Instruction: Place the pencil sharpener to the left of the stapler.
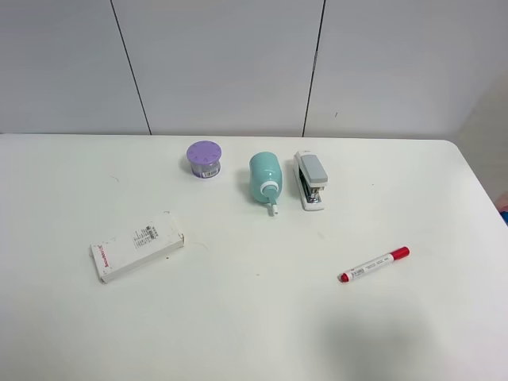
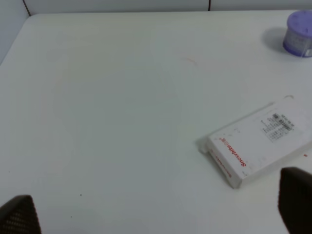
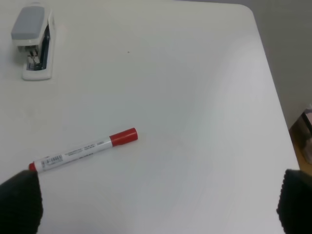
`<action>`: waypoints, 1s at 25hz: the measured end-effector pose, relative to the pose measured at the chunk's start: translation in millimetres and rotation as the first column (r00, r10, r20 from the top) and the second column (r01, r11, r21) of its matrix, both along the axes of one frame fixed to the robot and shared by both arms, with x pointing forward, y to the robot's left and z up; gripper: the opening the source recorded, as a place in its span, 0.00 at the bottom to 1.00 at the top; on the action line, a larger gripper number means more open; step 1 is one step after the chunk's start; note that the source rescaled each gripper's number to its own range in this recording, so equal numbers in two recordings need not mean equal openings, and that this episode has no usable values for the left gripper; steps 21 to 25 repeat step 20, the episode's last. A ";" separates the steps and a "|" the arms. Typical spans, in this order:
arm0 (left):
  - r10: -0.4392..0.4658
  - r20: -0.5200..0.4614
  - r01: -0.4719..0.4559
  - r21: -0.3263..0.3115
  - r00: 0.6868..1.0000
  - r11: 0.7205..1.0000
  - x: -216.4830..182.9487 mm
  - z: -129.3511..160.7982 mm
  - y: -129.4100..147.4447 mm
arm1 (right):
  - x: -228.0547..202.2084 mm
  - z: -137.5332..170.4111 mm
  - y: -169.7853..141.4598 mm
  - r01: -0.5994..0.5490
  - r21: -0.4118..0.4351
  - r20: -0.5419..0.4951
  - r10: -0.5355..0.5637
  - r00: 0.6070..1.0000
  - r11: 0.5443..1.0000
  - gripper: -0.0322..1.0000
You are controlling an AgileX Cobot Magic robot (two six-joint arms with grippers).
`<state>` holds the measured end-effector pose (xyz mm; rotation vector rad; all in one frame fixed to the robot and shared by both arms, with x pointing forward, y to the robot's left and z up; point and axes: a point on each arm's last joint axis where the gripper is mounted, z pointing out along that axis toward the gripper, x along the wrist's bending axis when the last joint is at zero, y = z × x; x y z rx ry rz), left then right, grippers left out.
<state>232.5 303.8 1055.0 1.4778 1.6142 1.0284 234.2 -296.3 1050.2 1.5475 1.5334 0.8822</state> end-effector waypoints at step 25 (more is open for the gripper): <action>0.000 0.000 0.000 0.000 1.000 1.000 0.0 0.0 0.0 | 0.0 0.0 -0.4 0.010 0.010 0.000 -0.010 1.000 1.000 0.91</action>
